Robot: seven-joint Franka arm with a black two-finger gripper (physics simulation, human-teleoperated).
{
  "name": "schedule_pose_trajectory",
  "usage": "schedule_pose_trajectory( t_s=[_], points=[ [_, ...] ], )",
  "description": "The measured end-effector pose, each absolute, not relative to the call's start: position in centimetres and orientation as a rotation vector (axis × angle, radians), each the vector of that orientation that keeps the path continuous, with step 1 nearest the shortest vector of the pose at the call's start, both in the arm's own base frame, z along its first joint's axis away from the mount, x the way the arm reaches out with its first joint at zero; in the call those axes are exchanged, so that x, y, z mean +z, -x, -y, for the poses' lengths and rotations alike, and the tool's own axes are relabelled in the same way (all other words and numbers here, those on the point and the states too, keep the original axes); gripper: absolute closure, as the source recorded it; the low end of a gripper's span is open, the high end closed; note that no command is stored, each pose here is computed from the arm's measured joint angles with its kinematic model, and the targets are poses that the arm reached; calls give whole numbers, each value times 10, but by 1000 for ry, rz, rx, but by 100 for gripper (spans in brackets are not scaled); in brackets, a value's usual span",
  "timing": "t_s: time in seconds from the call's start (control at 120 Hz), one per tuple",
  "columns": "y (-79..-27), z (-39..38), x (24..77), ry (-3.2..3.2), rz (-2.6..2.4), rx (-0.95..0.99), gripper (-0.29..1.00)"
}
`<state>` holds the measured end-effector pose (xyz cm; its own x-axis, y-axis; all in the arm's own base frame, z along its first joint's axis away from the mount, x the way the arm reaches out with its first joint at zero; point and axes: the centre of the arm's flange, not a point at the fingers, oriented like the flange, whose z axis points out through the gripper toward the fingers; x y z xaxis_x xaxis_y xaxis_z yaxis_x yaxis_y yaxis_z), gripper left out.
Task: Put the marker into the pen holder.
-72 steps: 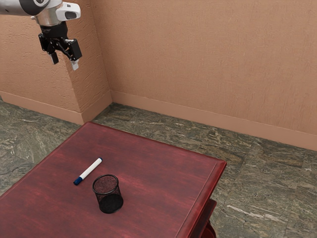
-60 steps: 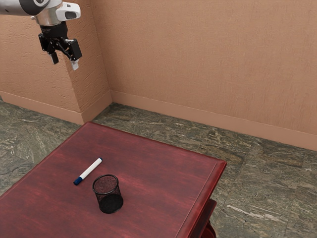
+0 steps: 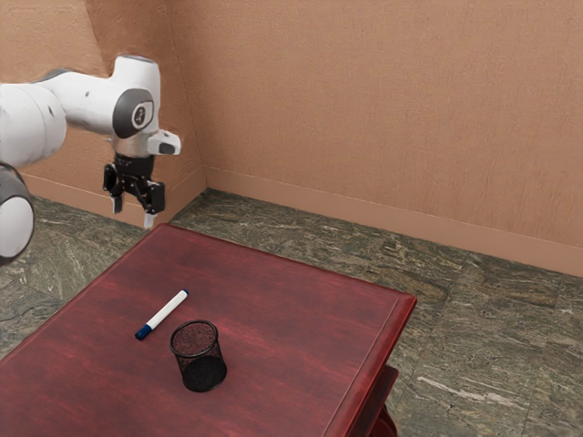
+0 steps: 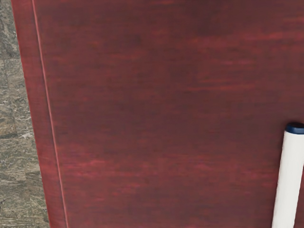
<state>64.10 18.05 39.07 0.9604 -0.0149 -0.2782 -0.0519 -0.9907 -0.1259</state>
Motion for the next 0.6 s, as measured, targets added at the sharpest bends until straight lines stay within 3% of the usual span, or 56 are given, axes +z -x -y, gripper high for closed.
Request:
schedule_pose_trajectory(
  t_s=[0.2,0.383,0.6],
  points=[
    [-608,-177,320,3058,-126,432,2],
    [-575,-130,309,3109,-290,338,2],
    [-532,-129,284,3133,-355,296,2]
  ],
)
